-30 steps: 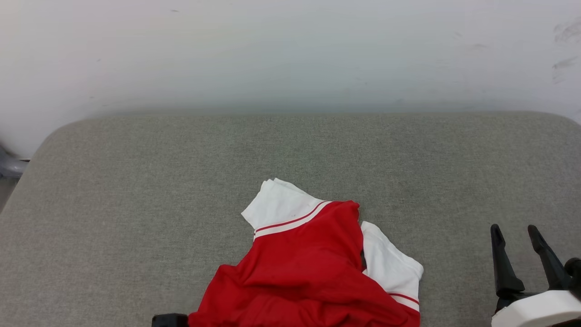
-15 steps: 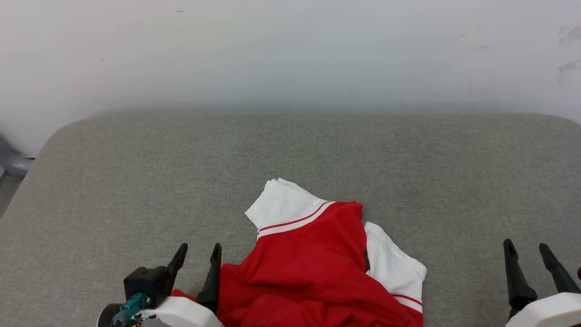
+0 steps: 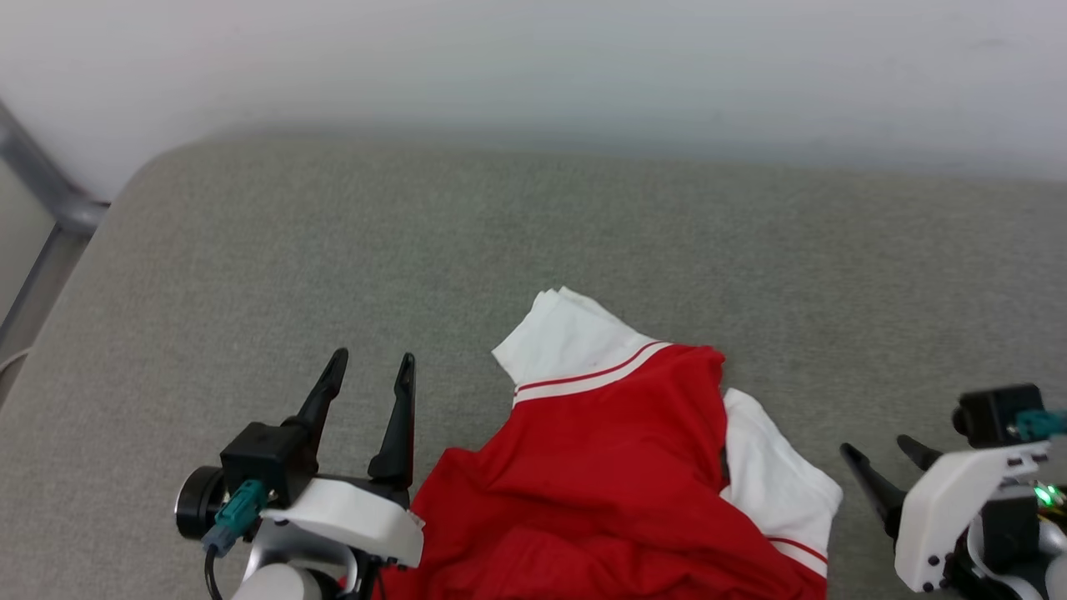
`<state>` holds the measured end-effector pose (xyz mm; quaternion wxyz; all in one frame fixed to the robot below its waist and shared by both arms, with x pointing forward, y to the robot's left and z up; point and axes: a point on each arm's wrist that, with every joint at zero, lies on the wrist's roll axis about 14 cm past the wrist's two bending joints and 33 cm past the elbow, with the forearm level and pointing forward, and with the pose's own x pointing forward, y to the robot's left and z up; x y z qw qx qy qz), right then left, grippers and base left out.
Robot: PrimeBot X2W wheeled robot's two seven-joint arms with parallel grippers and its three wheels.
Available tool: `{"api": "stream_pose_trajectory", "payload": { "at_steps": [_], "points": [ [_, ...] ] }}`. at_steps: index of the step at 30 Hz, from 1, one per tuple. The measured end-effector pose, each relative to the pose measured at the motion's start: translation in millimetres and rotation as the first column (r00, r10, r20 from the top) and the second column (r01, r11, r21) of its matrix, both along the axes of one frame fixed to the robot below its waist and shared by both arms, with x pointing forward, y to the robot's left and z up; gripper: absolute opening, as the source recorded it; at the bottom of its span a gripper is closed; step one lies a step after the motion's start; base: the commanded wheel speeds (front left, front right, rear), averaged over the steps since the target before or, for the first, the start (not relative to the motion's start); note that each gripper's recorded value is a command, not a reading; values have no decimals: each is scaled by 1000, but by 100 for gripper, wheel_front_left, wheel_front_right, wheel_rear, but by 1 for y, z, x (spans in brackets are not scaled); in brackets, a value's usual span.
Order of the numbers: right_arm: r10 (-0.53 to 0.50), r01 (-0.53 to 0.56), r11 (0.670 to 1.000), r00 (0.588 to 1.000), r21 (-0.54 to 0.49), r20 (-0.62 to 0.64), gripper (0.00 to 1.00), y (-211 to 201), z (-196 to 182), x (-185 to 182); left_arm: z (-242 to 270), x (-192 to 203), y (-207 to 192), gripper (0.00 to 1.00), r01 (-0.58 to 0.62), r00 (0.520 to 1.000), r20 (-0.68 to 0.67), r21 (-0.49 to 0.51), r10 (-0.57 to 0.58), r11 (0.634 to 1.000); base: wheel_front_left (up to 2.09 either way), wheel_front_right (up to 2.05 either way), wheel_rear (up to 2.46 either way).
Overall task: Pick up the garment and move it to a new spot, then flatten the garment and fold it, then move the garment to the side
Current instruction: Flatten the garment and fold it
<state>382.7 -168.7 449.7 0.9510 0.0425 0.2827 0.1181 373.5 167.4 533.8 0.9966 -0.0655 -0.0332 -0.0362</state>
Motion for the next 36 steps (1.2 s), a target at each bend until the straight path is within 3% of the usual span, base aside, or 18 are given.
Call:
{"api": "stream_pose_trajectory", "payload": {
  "at_steps": [11,18,19,20,21,26,33,36],
  "points": [
    [284,-306,950,931,-66,-231,100,58,-48,34,-11,26,13,100,-45,999,-2,-7,45,999,0,0,0],
    [359,-418,907,837,-59,-414,100,69,-90,18,-29,28,24,100,-83,996,-43,0,83,997,0,0,0],
    [360,-421,905,828,-53,-430,81,69,-93,17,-30,28,25,100,-86,995,-48,1,86,996,0,0,0],
    [361,-424,904,821,-48,-443,11,69,-95,16,-31,29,25,100,-89,995,-50,1,89,996,0,0,0],
    [364,-430,901,814,-49,-453,0,69,-96,15,-33,29,26,100,-91,994,-53,1,91,996,0,0,0],
    [379,-427,904,818,-14,-433,0,75,-91,13,-35,28,27,100,-97,993,-60,0,97,995,0,0,0],
    [255,-269,962,947,-46,-194,0,45,-41,53,-33,19,33,100,-100,992,-74,21,102,995,0,0,0],
    [167,-172,984,979,-41,-120,0,23,-24,57,-30,21,32,100,-81,993,-84,18,83,997,0,0,0]
  ]
}}
